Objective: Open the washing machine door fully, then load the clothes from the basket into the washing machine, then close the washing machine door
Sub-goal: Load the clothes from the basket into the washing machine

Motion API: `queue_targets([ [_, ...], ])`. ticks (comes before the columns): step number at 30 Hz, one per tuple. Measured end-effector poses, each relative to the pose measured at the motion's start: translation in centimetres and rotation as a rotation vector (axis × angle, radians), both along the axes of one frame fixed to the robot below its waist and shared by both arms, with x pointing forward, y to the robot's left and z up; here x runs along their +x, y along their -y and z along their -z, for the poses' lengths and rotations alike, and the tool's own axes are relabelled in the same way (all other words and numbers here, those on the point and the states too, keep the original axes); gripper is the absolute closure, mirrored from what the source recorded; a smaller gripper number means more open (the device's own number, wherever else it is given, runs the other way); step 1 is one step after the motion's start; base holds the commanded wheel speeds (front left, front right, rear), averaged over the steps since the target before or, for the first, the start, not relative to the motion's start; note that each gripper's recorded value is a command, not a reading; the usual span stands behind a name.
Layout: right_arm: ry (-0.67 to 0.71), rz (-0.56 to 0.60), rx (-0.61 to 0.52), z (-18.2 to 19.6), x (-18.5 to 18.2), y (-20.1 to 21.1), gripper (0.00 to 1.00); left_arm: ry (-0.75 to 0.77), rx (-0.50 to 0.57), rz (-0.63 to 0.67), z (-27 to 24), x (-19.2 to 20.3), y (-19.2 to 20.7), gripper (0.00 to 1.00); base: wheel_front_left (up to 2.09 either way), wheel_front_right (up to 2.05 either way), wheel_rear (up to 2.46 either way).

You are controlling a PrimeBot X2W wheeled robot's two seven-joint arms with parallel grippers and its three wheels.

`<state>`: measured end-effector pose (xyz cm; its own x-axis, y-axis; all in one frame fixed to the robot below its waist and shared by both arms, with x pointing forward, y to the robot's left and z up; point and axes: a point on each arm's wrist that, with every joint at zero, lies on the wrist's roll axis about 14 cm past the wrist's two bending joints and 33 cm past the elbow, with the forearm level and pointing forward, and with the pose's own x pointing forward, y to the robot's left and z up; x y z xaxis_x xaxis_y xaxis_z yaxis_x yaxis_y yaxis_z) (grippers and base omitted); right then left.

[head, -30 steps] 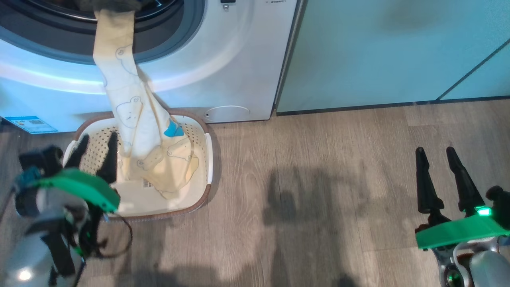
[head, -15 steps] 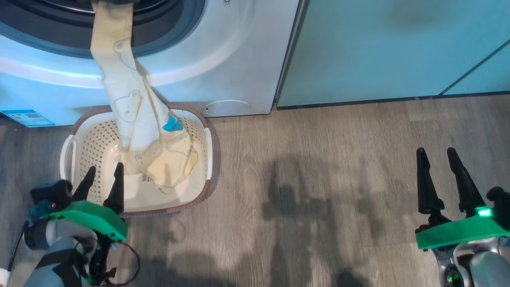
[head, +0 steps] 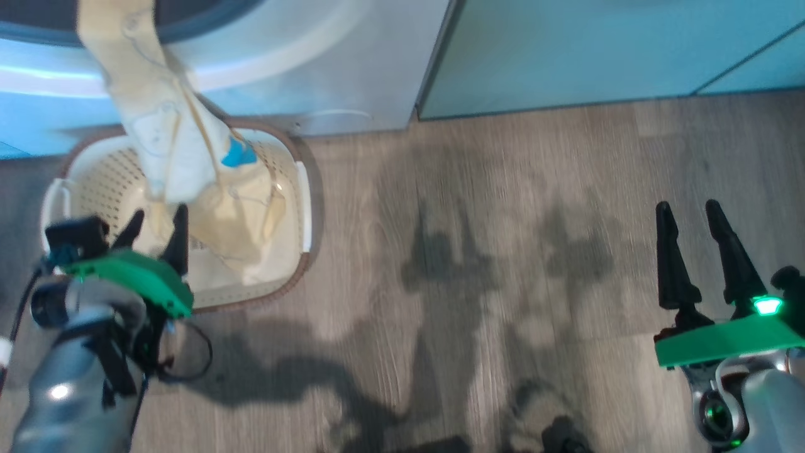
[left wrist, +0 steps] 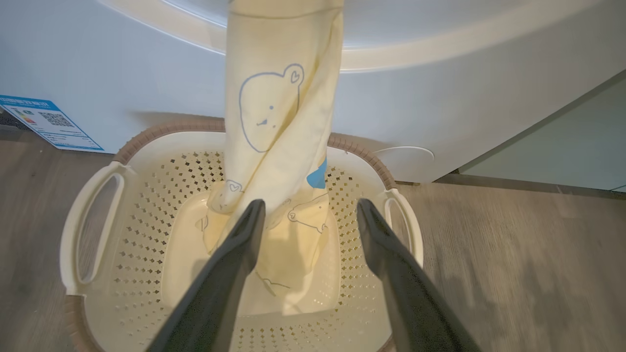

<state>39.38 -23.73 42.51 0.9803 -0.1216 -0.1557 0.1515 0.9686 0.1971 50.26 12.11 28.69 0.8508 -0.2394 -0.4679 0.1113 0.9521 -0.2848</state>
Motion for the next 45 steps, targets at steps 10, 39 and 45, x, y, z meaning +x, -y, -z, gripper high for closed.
queue_targets([
  [10, -0.056, 0.002, -0.027, 2.3, 1.6, 0.6, 0.0, -0.184, 0.057, 0.059, 6.4, 2.7, 0.8, 0.0, 0.0, 0.0, 0.0],
  [39, -0.233, -0.056, -0.064, 11.0, 4.4, 0.3, 0.0, -0.28, 0.178, 0.187, 16.9, 8.6, 1.9, 0.66, 0.0, 0.0, 0.0],
  [45, -0.229, -0.058, -0.064, 10.9, 4.5, 0.3, 0.0, -0.22, 0.189, 0.225, 16.1, 9.2, 2.6, 1.0, 0.0, 0.0, 0.0],
])
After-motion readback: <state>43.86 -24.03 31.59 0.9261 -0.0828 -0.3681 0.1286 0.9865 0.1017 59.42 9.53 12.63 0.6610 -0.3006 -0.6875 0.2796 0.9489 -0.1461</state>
